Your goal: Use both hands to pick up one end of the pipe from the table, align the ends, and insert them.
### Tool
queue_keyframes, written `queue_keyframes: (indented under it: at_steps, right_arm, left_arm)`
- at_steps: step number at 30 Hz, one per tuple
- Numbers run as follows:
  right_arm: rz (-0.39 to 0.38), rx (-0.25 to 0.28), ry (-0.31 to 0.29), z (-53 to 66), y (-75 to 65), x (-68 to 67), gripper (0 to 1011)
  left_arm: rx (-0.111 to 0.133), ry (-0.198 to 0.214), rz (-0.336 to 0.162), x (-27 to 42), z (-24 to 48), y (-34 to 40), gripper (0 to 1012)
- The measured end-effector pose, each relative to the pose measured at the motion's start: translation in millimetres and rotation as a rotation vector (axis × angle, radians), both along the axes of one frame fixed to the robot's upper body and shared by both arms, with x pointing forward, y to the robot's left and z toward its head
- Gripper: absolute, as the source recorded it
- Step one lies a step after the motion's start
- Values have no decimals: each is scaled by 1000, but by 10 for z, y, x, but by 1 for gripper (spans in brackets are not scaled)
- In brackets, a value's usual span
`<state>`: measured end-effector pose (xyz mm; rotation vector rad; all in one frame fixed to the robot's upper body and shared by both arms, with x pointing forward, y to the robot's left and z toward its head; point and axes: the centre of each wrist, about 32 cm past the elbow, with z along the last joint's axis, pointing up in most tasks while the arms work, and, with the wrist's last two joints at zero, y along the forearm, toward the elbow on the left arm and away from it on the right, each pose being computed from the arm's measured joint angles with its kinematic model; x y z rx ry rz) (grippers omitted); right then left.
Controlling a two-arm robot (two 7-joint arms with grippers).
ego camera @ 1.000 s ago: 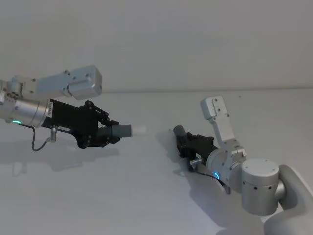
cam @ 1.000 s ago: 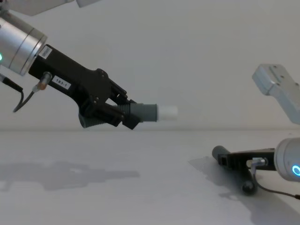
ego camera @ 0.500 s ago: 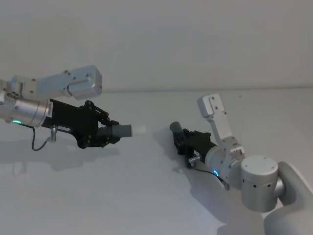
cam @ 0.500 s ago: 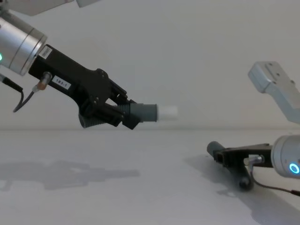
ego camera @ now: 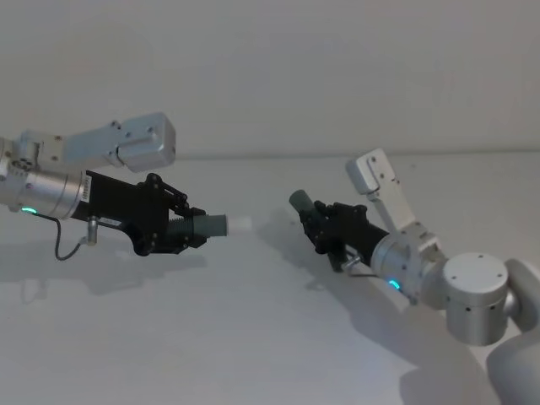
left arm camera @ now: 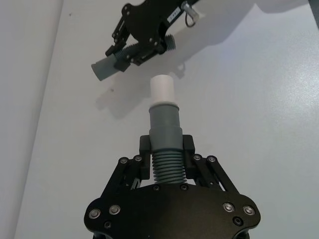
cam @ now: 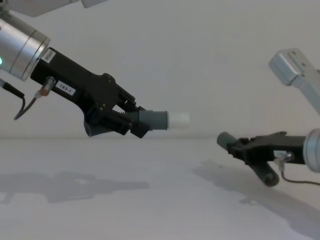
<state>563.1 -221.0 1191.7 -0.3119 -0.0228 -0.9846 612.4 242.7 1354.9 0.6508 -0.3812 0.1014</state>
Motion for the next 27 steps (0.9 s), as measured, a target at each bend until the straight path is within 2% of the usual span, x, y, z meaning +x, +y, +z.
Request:
queue_keyframes:
  at_steps: [1, 7, 13, 14, 16, 17, 20, 22, 23, 24, 27]
  right_arm:
    - [0, 0, 0, 0, 0, 0, 264]
    - [83, -57, -58, 61, -263, 41, 264]
    - [177, -145, -107, 151, -630, 62, 264]
    - [177, -145, -107, 151, -630, 62, 266]
    - [211, -184, -117, 187, -783, 59, 264]
    - [211, -184, -117, 187, -783, 59, 264]
    - [256, -240, -123, 236, -987, 48, 262]
    - [271, -261, -123, 253, -1065, 42, 262]
    - [284, -286, -122, 273, -1154, 35, 264]
    - [284, -286, -122, 273, -1154, 35, 264]
    - [320, -337, -119, 321, -1345, 15, 264]
  left_arm:
    - [0, 0, 0, 0, 0, 0, 336]
    - [0, 0, 0, 0, 0, 0, 336]
    - [0, 0, 0, 0, 0, 0, 336]
    - [0, 0, 0, 0, 0, 0, 336]
    - [0, 0, 0, 0, 0, 0, 336]
    - [0, 0, 0, 0, 0, 0, 336]
    - [0, 0, 0, 0, 0, 0, 336]
    - [0, 0, 0, 0, 0, 0, 336]
    - [0, 0, 0, 0, 0, 0, 336]
    - [0, 0, 0, 0, 0, 0, 336]
    - [0, 0, 0, 0, 0, 0, 336]
